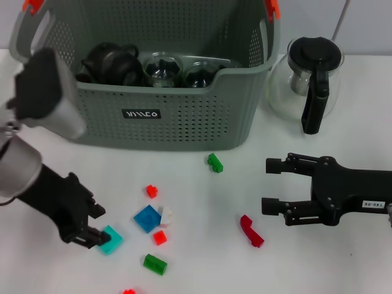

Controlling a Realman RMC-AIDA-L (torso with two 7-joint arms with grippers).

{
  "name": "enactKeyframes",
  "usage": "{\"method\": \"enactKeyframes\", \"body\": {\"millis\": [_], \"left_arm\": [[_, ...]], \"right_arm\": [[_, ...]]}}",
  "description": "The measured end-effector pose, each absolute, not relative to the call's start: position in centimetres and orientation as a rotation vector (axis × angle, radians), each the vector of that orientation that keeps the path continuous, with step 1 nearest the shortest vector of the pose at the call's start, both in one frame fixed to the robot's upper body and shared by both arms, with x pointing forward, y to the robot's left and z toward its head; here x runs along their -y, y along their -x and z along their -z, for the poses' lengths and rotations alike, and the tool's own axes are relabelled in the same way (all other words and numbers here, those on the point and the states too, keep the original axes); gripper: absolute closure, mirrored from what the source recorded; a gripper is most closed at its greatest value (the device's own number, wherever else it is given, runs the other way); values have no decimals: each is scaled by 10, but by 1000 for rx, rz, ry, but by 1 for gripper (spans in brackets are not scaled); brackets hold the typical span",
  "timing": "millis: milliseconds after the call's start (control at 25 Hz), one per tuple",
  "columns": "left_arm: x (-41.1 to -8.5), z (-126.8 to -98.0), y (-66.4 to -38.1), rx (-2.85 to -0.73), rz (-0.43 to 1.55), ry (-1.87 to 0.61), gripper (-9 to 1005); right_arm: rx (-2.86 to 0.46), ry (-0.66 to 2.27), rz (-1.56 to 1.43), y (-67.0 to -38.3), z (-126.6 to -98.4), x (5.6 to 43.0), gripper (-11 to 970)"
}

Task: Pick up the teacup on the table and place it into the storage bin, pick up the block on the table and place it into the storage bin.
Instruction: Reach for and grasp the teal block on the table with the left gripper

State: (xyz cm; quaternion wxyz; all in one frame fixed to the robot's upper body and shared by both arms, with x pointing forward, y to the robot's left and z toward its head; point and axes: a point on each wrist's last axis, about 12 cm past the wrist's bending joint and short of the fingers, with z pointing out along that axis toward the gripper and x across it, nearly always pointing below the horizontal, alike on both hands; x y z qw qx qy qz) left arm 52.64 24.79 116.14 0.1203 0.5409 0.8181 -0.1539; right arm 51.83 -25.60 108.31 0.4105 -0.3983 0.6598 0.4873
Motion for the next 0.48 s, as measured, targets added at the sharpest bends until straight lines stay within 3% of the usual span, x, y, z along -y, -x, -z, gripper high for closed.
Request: {"method": "enactKeyframes", "body": {"millis": [480], "left_arm": [[-224, -1143, -532, -2394, 230, -1728, 497]], "right_arm": [[-1669, 989, -1218, -517, -1081, 258, 19]]}}
